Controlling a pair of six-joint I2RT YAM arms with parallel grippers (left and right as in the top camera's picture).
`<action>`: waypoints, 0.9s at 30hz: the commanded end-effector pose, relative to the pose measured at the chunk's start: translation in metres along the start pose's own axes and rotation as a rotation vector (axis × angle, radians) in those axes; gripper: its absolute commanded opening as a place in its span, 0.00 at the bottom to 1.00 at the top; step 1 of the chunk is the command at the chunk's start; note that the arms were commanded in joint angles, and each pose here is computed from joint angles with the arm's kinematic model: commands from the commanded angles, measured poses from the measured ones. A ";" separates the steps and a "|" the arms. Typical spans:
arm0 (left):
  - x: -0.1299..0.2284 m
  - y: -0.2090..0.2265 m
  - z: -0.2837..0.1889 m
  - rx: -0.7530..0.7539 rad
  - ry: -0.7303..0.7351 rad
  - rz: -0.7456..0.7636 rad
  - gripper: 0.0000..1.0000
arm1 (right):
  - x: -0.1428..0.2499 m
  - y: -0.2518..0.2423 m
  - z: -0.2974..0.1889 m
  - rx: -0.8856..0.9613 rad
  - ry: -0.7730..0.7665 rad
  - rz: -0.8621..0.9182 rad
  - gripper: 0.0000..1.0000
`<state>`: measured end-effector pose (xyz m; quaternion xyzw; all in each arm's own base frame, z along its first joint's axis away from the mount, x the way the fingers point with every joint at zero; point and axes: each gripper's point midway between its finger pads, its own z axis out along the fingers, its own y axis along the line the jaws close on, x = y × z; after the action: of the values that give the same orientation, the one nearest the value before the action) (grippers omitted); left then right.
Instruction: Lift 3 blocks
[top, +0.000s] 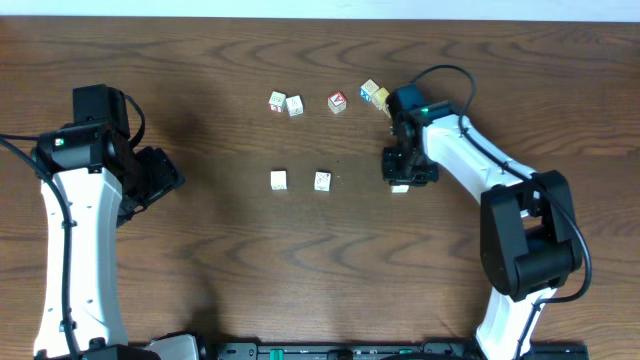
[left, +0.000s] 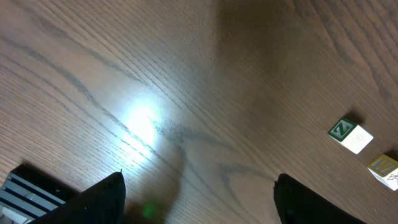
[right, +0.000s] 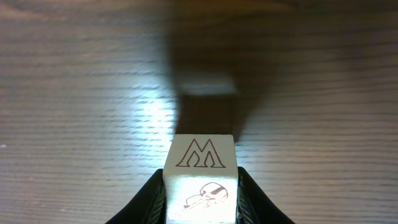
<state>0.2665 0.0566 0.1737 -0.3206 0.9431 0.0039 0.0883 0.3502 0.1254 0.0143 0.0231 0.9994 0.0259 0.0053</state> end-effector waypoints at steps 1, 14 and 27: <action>-0.004 0.001 -0.005 0.000 -0.017 -0.013 0.77 | 0.001 -0.011 0.007 0.012 0.018 0.001 0.22; -0.003 0.001 -0.005 0.000 -0.016 -0.013 0.77 | 0.007 0.005 0.007 -0.033 0.036 -0.084 0.24; -0.003 0.001 -0.005 0.000 -0.016 -0.013 0.77 | 0.003 0.007 0.005 -0.037 0.023 -0.075 0.49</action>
<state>0.2665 0.0566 0.1737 -0.3206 0.9431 0.0039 0.0883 0.3512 0.1253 0.0137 -0.0033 0.9991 0.0427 0.0032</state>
